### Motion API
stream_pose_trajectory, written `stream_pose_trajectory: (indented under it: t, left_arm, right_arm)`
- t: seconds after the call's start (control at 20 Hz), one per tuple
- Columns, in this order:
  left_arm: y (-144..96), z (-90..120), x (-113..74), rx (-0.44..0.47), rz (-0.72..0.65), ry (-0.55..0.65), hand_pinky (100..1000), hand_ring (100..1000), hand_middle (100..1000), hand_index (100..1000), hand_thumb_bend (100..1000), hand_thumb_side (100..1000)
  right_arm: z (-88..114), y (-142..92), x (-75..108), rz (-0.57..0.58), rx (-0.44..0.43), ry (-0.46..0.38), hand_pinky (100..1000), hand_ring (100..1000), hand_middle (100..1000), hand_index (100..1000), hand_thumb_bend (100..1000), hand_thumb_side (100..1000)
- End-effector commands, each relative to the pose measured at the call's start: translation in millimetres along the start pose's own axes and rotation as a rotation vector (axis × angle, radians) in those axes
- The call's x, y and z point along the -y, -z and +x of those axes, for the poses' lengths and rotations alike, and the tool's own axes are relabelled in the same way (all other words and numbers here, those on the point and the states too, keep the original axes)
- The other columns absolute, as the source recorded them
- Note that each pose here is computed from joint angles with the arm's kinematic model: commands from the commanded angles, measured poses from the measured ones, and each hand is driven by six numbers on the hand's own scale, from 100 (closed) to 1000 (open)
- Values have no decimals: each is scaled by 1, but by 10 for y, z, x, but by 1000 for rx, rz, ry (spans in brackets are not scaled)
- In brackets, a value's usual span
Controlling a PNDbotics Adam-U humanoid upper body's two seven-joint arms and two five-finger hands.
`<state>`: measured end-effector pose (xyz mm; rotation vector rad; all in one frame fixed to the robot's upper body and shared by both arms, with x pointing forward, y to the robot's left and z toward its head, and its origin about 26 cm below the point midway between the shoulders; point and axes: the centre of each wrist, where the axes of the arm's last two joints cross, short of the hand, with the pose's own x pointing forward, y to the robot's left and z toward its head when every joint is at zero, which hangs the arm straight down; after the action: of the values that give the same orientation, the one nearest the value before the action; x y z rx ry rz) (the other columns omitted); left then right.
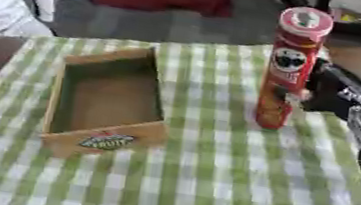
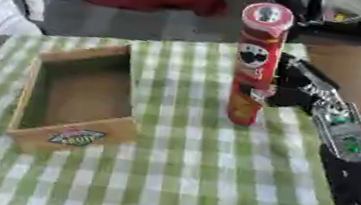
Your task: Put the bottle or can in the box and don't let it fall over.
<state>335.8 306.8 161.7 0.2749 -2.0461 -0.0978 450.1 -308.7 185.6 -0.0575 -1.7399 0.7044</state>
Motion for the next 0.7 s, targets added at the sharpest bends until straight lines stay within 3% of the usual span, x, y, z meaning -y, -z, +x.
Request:
stream_pose_trajectory:
  t: [0.05, 0.3, 0.7]
  left_arm:
    - [47, 107, -40, 40, -1, 8, 815, 882, 840, 837, 100, 711]
    - [46, 108, -43, 40, -1, 8, 813, 872, 838, 836, 100, 710]
    - [52, 115, -44, 44, -3, 9, 813, 868, 834, 834, 100, 709]
  right_arm:
    - [106, 15, 78, -12, 11, -26, 947, 755, 683, 675, 341, 100]
    - [95, 13, 73, -1, -2, -24, 990, 748, 650, 633, 299, 100]
    - [106, 8, 81, -7, 1, -35, 996, 671, 569, 552, 315, 100]
